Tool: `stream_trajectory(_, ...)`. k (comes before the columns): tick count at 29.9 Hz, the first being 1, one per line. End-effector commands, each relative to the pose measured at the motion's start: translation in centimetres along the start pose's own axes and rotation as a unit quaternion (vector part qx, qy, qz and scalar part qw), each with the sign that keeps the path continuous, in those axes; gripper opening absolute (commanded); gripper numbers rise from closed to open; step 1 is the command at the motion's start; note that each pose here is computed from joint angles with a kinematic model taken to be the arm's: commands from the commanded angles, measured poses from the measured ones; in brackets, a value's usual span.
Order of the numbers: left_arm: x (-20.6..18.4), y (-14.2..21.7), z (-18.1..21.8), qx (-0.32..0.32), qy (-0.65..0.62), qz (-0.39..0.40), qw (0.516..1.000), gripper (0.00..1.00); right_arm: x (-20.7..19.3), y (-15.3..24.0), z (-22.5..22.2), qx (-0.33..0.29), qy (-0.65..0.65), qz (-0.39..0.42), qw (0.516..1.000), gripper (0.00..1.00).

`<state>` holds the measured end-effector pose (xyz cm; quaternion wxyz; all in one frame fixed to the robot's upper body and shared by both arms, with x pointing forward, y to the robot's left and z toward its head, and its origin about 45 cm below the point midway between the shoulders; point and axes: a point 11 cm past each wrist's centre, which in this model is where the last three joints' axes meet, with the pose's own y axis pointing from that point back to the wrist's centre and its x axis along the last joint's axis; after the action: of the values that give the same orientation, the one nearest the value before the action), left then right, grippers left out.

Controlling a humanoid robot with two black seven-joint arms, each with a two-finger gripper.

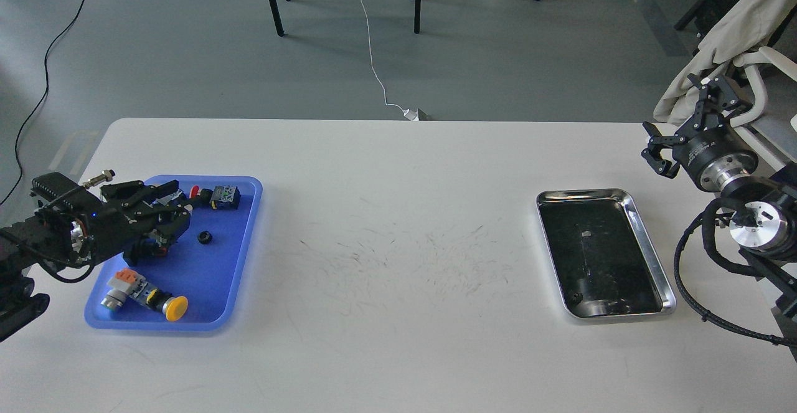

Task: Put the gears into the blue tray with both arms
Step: 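Lower the ring among the parts and open the left gripper, then retract the left arm up from the blue tray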

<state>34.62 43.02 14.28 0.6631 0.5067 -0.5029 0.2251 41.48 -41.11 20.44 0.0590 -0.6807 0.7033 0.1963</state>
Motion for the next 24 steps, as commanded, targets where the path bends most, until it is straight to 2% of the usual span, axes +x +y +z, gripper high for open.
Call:
stream_trajectory(1, 1.1, -0.1, -0.6, 0.017, 0.034, 0.025, 0.999, 0.63, 0.8, 0.9, -0.1, -0.022, 0.028, -0.004, 0.999, 0.99)
stream_trajectory(4, 2.7, -0.3, -1.2, 0.029, 0.057, 0.052, 0.997, 0.68, 0.4, 1.7, -0.1, -0.043, 0.042, -0.022, 0.998, 0.99)
stream_trajectory(7, 3.9, -0.6, -1.6, 0.041, 0.091, 0.077, 0.992, 0.77, 0.1, 2.7, -0.2, -0.057, 0.061, -0.036, 0.996, 0.99)
stream_trajectory(13, 6.7, -0.8, -2.7, 0.063, 0.154, 0.131, 0.977, 0.85, 0.3, 4.4, 0.7, -0.103, 0.154, -0.074, 0.98, 0.99)
stream_trajectory(20, 7.4, -0.6, -3.5, 0.086, 0.235, 0.17, 0.953, 0.91, 0.1, 6.2, 1.2, -0.133, 0.23, -0.118, 0.957, 0.99)
stream_trajectory(24, 7.9, -0.6, -4.1, 0.107, 0.31, 0.213, 0.921, 0.95, 0.1, 6.9, 1.0, -0.144, 0.283, -0.14, 0.938, 0.99)
